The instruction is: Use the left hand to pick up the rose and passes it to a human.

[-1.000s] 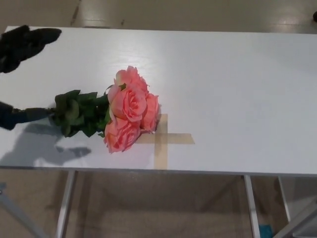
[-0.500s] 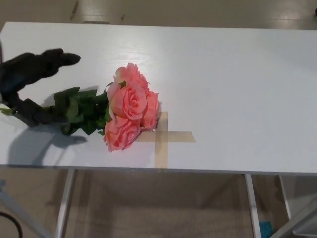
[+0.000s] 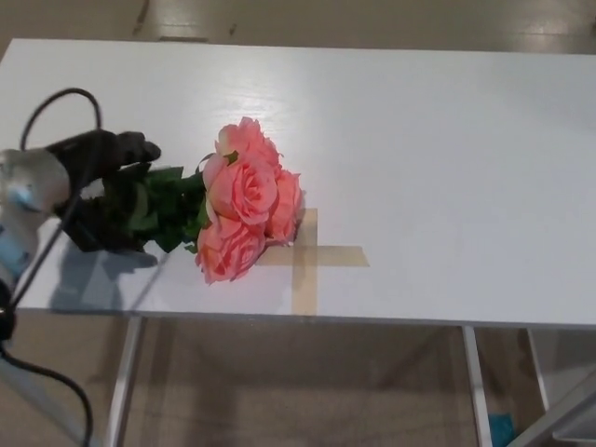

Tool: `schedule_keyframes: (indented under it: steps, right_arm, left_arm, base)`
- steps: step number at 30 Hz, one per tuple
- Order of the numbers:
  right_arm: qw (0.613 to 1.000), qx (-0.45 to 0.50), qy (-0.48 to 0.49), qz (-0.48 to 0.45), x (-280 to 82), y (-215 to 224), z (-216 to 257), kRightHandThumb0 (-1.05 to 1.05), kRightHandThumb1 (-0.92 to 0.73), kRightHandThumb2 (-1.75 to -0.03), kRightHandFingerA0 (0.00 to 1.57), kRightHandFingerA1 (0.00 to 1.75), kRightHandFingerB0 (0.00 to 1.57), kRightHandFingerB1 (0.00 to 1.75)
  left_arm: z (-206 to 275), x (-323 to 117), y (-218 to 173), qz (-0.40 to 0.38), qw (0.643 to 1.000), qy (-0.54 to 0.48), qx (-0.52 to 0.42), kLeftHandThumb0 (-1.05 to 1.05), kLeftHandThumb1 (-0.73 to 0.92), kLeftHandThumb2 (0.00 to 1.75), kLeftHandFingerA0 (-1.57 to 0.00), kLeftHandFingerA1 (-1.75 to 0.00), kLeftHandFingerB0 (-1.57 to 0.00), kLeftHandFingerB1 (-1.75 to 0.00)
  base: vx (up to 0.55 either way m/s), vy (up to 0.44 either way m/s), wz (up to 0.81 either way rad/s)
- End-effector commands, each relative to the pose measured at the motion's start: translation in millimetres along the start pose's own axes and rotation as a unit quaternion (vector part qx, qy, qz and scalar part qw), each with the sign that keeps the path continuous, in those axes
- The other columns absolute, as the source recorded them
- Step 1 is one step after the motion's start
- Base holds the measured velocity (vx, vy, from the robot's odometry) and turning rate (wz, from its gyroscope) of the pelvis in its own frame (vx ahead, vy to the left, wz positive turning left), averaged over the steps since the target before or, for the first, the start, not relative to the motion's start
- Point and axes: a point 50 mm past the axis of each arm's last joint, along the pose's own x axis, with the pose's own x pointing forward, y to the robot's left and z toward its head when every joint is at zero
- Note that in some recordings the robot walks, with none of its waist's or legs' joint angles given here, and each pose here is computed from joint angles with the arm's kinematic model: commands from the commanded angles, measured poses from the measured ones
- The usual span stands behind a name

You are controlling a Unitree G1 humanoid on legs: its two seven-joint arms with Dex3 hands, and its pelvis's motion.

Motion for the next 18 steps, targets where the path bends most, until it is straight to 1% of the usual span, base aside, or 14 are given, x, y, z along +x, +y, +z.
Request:
schedule_keyframes:
  steps: [1, 8, 10, 11, 12, 13, 14, 15, 16, 17, 18]
  right_arm:
    - [1.000, 0.006, 0.004, 0.000, -0.7, -2.1, -3.7, -0.55, -0.64, -1.00, 0.57, 0.66, 0.30, 0.50]
    - [1.000, 0.015, 0.001, -0.001, -0.2, -3.4, -1.2, -0.57, -0.65, -0.99, 0.57, 0.66, 0.31, 0.50]
    - [1.000, 0.019, 0.002, -0.001, -0.1, -3.1, -1.0, -0.56, -0.65, -0.99, 0.57, 0.66, 0.31, 0.50]
    - [1.000, 0.019, 0.002, -0.001, -0.1, -2.8, -1.1, -0.55, -0.64, -1.00, 0.57, 0.66, 0.30, 0.50]
    - [1.000, 0.020, 0.003, -0.001, 0.0, -2.8, -0.9, -0.54, -0.81, -0.65, 0.63, 0.56, 0.37, 0.33]
    - [1.000, 0.020, 0.003, -0.001, 0.0, -3.0, -0.7, -0.54, -0.81, -0.65, 0.63, 0.56, 0.37, 0.33]
    - [1.000, 0.019, 0.004, -0.001, 0.0, -2.6, -1.1, -0.54, -0.81, -0.65, 0.63, 0.56, 0.37, 0.33]
    - [1.000, 0.019, 0.004, -0.001, -0.1, -2.4, -1.3, -0.54, -0.81, -0.65, 0.63, 0.56, 0.37, 0.33]
    - [1.000, 0.019, 0.004, -0.001, -0.1, -2.4, -1.3, -0.54, -0.81, -0.65, 0.63, 0.56, 0.37, 0.33]
    - [1.000, 0.020, 0.003, -0.001, 0.0, -2.6, -1.0, -0.54, -0.81, -0.65, 0.63, 0.56, 0.37, 0.33]
    - [1.000, 0.020, 0.002, -0.001, 0.1, -3.2, -0.1, -0.54, -0.81, -0.65, 0.63, 0.56, 0.37, 0.33]
  left_arm:
    - [6.1, 4.4, -3.0, 0.021, 0.999, 0.013, 0.049, -0.48, 0.33, 0.70, -0.03, -0.19, -0.01, -0.23]
    - [13.4, 10.0, -9.9, 0.018, 0.998, 0.019, 0.064, -0.49, 0.34, 0.71, -0.05, -0.20, -0.02, -0.22]
    - [13.0, 11.7, -13.2, 0.016, 0.997, 0.021, 0.071, -0.53, 0.36, 0.71, -0.08, -0.24, -0.01, -0.22]
    - [12.8, 12.3, -15.0, 0.013, 0.997, 0.021, 0.080, -0.54, 0.38, 0.68, -0.09, -0.30, -0.05, -0.23]
    - [13.2, 12.7, -15.6, 0.013, 0.996, 0.021, 0.083, -0.46, 0.51, 0.57, -0.18, -0.30, -0.05, -0.22]
    - [13.8, 13.1, -16.1, 0.013, 0.996, 0.020, 0.086, -0.46, 0.51, 0.57, -0.18, -0.30, -0.05, -0.22]
    - [14.1, 13.8, -18.0, 0.014, 0.996, 0.017, 0.086, -0.43, 0.54, 0.70, -0.33, -0.41, -0.09, -0.35]
    - [13.9, 14.4, -19.9, 0.017, 0.996, 0.010, 0.086, -0.28, 0.69, 0.61, -0.70, -0.45, -0.22, -0.30]
    - [13.9, 14.5, -20.1, 0.018, 0.996, 0.009, 0.087, -0.28, 0.69, 0.61, -0.70, -0.45, -0.22, -0.30]
    - [14.7, 15.0, -21.5, 0.017, 0.995, 0.008, 0.096, -0.22, 0.73, 0.62, -0.83, -0.94, -0.44, -0.34]
    - [16.1, 16.4, -27.3, 0.016, 0.991, 0.012, 0.129, -0.16, 0.70, 0.62, -0.86, -1.36, -0.66, -0.45]
  base:
    - [0.00, 0.000, 0.00]
    - [0.00, 0.000, 0.00]
    - [0.00, 0.000, 0.00]
    - [0.00, 0.000, 0.00]
    - [0.00, 0.000, 0.00]
    - [0.00, 0.000, 0.00]
    - [0.00, 0.000, 0.00]
    - [0.00, 0.000, 0.00]
    - [0.00, 0.000, 0.00]
    - [0.00, 0.000, 0.00]
    - [0.00, 0.000, 0.00]
